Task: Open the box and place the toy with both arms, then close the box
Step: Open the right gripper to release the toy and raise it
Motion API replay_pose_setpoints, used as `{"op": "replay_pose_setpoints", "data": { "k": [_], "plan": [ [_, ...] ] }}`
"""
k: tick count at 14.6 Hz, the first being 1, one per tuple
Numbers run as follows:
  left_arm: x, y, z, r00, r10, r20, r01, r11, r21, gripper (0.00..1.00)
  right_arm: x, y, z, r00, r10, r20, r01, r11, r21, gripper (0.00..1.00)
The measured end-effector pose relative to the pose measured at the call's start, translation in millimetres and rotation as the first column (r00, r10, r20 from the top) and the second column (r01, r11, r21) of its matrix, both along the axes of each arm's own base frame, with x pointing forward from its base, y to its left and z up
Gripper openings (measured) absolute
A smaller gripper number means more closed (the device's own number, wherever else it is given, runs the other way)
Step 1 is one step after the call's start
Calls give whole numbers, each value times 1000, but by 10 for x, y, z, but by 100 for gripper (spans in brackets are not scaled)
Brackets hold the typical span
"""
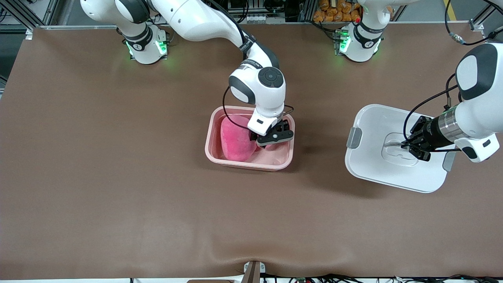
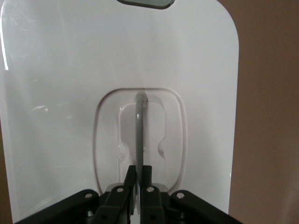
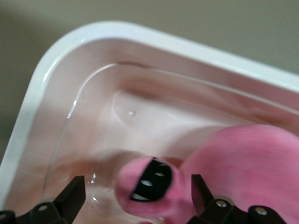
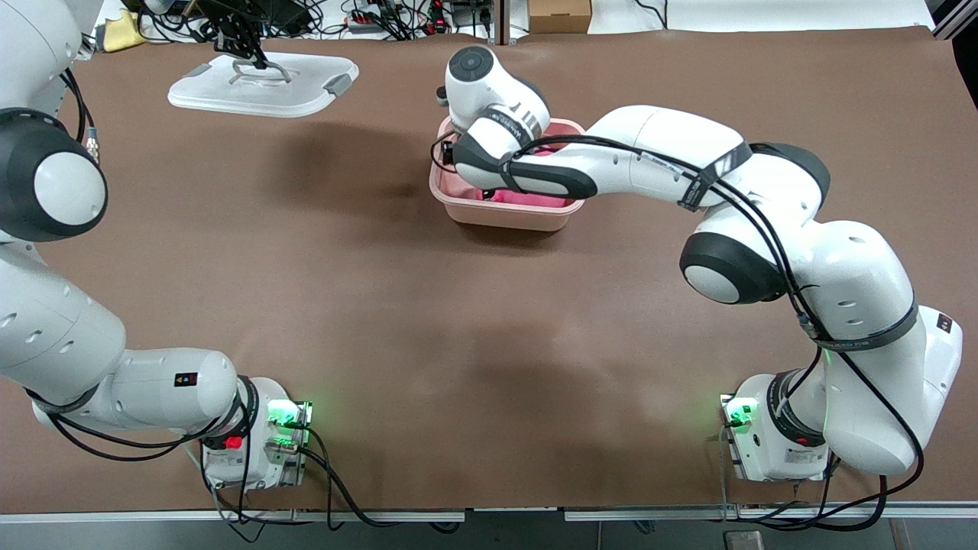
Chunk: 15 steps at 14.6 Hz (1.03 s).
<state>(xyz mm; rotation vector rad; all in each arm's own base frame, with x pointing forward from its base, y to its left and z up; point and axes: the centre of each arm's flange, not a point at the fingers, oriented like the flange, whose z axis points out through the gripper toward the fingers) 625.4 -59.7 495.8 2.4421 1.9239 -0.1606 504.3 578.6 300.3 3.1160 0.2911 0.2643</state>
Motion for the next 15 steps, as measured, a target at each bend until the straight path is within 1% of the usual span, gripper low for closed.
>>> {"op": "replay_pose_setpoints", "data": {
  "k": [2,4,7,9,12,14,15],
  "plan": [
    [7,-86,68,1000,10,10,-9,1000,-20,7,89,-100,206,1000,-20,4,20,1000,1,100],
    [9,-268,188,999,43,24,-42,998,-42,7,235,-288,457,998,-55,1,55,998,-1,100],
    [-11,-543,338,996,83,39,-81,995,-58,7,461,-689,868,995,-93,-22,93,995,-29,100],
    [-51,-737,354,995,97,33,-95,993,-64,7,615,-1018,1151,996,-82,-37,80,996,-48,100],
    [-149,-1143,359,996,88,25,-86,994,-70,7,814,-1550,1496,997,-57,-51,54,997,-51,100],
    [-241,-1500,351,997,70,36,-67,996,-56,7,867,-1915,1648,996,-44,-71,40,998,-55,100],
    [-288,-1677,330,997,68,44,-67,997,-34,7,874,-2099,1715,996,-42,-79,37,998,-58,100]
  ]
}}
